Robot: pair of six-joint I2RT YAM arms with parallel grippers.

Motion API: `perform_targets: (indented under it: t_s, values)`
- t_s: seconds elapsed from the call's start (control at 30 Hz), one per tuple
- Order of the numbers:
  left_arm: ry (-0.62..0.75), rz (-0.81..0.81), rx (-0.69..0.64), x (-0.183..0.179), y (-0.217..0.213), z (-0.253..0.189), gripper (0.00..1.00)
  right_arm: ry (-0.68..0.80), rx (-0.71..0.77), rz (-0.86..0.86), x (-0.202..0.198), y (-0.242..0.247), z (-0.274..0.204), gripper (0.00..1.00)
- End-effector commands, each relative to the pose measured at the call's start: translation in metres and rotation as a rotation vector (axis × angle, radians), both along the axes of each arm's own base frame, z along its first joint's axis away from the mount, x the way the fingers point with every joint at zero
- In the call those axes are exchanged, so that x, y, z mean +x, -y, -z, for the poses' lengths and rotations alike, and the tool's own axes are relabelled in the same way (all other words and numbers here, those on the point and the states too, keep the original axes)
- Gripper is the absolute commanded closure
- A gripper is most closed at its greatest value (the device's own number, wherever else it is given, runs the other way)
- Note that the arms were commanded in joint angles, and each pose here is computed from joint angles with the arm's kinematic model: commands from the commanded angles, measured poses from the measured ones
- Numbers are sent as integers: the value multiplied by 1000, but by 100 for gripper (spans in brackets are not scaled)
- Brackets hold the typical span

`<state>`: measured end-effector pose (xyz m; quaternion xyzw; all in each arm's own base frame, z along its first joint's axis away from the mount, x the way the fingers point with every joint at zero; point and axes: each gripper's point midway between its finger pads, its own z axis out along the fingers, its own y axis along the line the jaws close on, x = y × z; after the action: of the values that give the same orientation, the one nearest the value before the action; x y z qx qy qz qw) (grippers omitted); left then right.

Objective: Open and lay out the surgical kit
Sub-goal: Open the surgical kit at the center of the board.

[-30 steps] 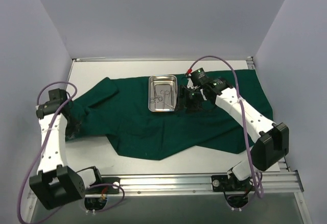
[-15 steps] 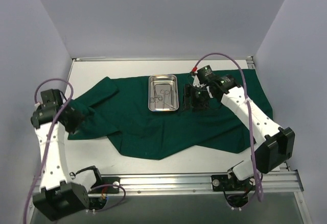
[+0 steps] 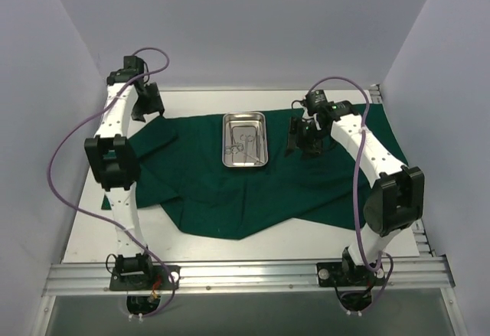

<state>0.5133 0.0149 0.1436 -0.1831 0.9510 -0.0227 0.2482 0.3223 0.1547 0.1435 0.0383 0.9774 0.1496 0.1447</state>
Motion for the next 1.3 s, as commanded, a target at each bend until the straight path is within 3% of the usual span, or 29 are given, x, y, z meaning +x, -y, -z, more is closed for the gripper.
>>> perform_targets:
  t_s: [0.0,0.3,0.5,0.73,0.83,0.9,0.97,1.0,1.03,1.27]
  values:
    - [-40,89,135,-2,13,-3,30,19,-8,58,6,7,-3,45]
    - [-93,127,144,14,48,42,27,14,-12,125,4,20,3,45]
    - [-161,28,235,10,31,61,28,12,-25,124,5,25,2,45]
    - [-176,25,245,16,32,79,35,-13,-30,121,-1,31,8,45]
    - [-164,13,260,18,29,76,55,-19,-34,113,-2,32,10,45]
    - [-143,-9,287,19,22,66,73,-23,-36,112,-3,32,10,45]
    - [-114,-26,301,21,15,56,81,-27,-40,105,-3,33,11,45]
    - [-105,-33,303,22,12,53,92,-27,-42,105,-3,34,12,45]
    - [-88,-43,303,24,8,47,97,-30,-43,104,-4,34,12,45]
    - [-28,-142,348,36,-61,25,98,-44,-54,99,-8,38,14,45]
